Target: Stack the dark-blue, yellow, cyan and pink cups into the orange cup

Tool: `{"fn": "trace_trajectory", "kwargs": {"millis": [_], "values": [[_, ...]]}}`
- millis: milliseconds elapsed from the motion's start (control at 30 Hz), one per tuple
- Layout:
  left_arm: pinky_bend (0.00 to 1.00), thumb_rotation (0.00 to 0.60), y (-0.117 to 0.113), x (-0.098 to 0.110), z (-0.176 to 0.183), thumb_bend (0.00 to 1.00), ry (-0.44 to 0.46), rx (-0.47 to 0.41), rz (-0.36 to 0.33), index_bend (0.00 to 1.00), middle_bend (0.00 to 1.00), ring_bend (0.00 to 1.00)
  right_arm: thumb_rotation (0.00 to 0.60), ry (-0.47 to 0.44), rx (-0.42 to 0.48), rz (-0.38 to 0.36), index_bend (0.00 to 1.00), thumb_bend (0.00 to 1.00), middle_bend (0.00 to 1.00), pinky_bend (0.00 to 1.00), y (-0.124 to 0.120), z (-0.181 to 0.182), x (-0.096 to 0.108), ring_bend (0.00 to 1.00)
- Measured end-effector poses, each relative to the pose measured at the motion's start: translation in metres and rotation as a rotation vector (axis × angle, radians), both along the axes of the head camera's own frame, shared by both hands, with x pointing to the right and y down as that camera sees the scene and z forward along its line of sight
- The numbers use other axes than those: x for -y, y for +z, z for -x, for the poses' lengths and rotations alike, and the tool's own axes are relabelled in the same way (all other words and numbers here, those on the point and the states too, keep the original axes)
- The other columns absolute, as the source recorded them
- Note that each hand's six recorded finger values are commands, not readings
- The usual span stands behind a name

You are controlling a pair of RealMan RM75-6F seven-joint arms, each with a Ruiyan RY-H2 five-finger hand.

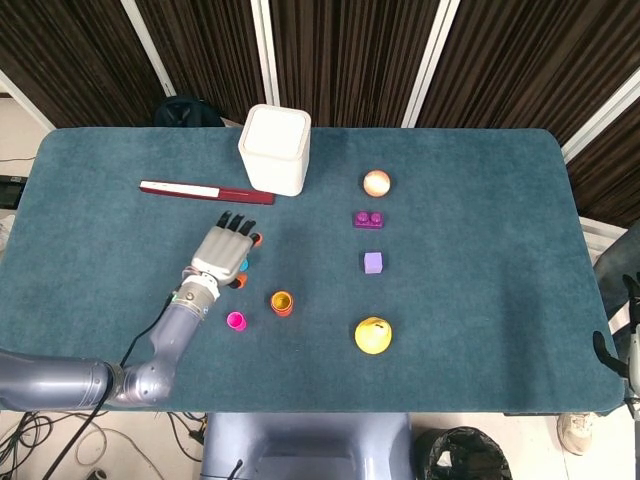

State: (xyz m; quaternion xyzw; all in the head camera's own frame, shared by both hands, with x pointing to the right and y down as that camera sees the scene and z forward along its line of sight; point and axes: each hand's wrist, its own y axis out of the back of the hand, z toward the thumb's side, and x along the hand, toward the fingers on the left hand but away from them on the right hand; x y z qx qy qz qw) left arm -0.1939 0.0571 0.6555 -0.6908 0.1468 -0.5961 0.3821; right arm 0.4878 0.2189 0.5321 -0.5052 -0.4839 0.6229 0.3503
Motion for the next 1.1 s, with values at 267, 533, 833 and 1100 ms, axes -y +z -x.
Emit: {"fn": "trace_trajectory", "kwargs": {"millis": [267,533,833,1100], "values": [[0.00,0.600,0.015,0.019,0.023,0.27,-0.053,0.018,-0.009,0.32,0.10,0.00,0.600,-0.005,-0.008,0.013,0.04,0.42,0.00,0.00,0.004,0.002,-0.001,0.06],[0.00,0.600,0.034,0.022,0.035,0.27,-0.051,0.046,-0.003,0.32,0.10,0.00,0.600,-0.006,-0.015,0.031,0.04,0.42,0.00,0.00,0.010,0.003,-0.002,0.06],[0.00,0.600,0.050,0.014,0.038,0.27,-0.041,0.049,0.028,0.33,0.10,0.00,0.600,-0.008,-0.018,0.038,0.04,0.42,0.00,0.00,0.013,0.004,-0.002,0.06],[0.00,0.600,0.056,0.008,0.034,0.27,-0.019,0.048,0.037,0.33,0.11,0.00,0.600,-0.004,-0.018,0.035,0.04,0.42,0.00,0.00,0.013,0.003,-0.001,0.06]]}}
